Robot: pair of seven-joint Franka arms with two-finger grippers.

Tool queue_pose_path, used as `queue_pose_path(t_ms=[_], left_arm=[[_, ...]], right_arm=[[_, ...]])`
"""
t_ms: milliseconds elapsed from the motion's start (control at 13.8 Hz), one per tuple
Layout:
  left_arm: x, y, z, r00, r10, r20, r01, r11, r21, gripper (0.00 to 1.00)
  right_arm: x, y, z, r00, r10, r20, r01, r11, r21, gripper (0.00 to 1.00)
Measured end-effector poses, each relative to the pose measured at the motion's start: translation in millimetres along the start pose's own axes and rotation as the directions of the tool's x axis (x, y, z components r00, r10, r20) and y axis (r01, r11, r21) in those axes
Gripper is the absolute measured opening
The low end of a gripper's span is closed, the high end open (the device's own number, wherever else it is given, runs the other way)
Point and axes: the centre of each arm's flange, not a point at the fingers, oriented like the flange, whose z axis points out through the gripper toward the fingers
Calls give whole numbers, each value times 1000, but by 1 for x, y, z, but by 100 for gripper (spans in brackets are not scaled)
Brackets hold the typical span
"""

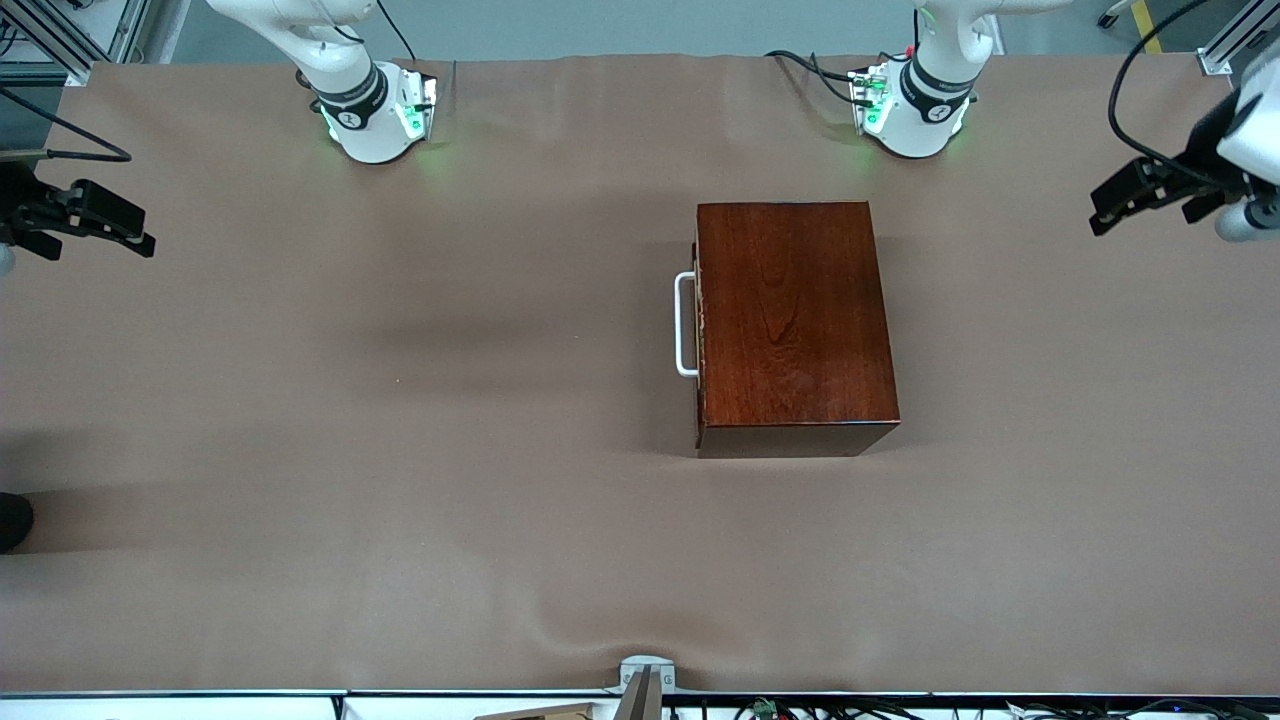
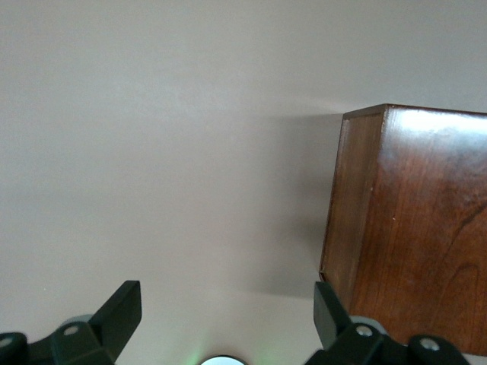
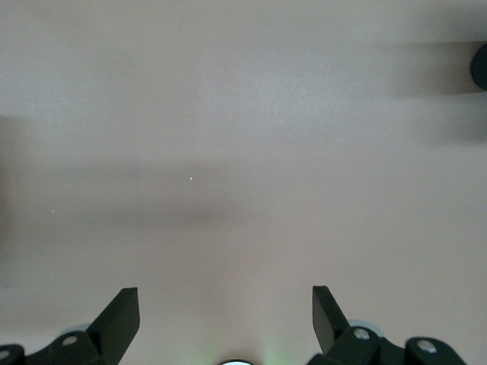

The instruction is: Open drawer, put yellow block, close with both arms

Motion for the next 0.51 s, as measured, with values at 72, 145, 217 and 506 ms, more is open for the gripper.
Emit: queue_pose_path(t_ms=[72,145,217,506], left_arm=[[-3,1,-3,1000,2,-5,-2,1000,0,100],[-5,1,-5,1000,3,-10,-3,1000,0,100],[-5,1,-6,1000,4,-13,-4,1000,-1,100],[-5,3,-8,1000,12,-26,-12,1000,-2,100]], right_arm=[[0,0,0,1000,0,0,0,1000,0,100],[0,0,0,1000,0,0,0,1000,0,100],[0,0,0,1000,0,0,0,1000,0,100],[0,0,0,1000,0,0,0,1000,0,100]])
